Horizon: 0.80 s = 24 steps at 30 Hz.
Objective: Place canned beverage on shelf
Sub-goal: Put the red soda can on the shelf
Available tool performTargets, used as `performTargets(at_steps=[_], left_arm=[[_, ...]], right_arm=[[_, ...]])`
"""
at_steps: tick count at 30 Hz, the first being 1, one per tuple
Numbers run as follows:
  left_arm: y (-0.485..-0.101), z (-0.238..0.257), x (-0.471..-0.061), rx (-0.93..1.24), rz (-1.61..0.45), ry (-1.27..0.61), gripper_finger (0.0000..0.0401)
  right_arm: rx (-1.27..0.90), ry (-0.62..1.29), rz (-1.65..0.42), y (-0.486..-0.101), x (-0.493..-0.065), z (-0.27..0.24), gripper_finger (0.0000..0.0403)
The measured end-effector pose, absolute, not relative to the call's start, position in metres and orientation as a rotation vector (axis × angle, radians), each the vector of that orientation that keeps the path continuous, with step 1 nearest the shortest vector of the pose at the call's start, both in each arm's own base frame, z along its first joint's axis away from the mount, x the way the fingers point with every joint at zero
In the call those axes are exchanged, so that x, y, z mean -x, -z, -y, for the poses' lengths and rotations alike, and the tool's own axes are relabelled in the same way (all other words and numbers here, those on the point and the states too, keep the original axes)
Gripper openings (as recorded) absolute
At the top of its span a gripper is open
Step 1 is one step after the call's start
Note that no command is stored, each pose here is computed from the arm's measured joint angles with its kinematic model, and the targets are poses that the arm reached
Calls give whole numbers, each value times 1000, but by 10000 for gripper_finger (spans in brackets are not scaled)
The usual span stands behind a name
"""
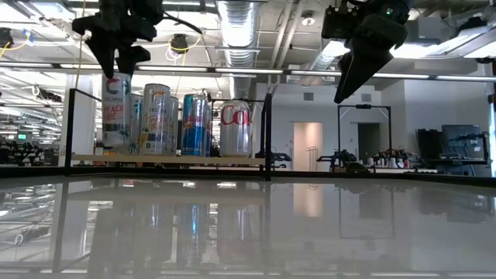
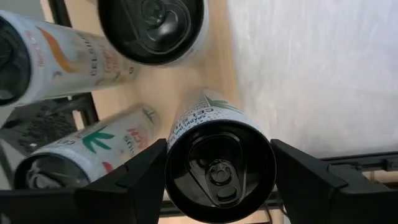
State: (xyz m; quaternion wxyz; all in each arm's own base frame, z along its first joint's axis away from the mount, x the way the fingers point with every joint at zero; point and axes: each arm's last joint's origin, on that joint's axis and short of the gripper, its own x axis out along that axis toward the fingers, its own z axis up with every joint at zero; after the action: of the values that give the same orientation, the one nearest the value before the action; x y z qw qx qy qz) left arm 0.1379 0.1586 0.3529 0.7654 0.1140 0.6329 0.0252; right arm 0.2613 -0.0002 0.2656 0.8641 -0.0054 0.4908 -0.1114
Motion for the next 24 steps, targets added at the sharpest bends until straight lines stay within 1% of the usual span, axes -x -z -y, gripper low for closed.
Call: performTargets(at_steps=[10, 24], left_arm=[[-333, -167, -130, -197, -1396, -33, 232], [-335, -168, -130, -208, -1374, -36, 233]], right_arm=[[5, 241, -1029, -266, -261, 3, 373], [-5, 256, -1029, -266, -261, 7, 373]])
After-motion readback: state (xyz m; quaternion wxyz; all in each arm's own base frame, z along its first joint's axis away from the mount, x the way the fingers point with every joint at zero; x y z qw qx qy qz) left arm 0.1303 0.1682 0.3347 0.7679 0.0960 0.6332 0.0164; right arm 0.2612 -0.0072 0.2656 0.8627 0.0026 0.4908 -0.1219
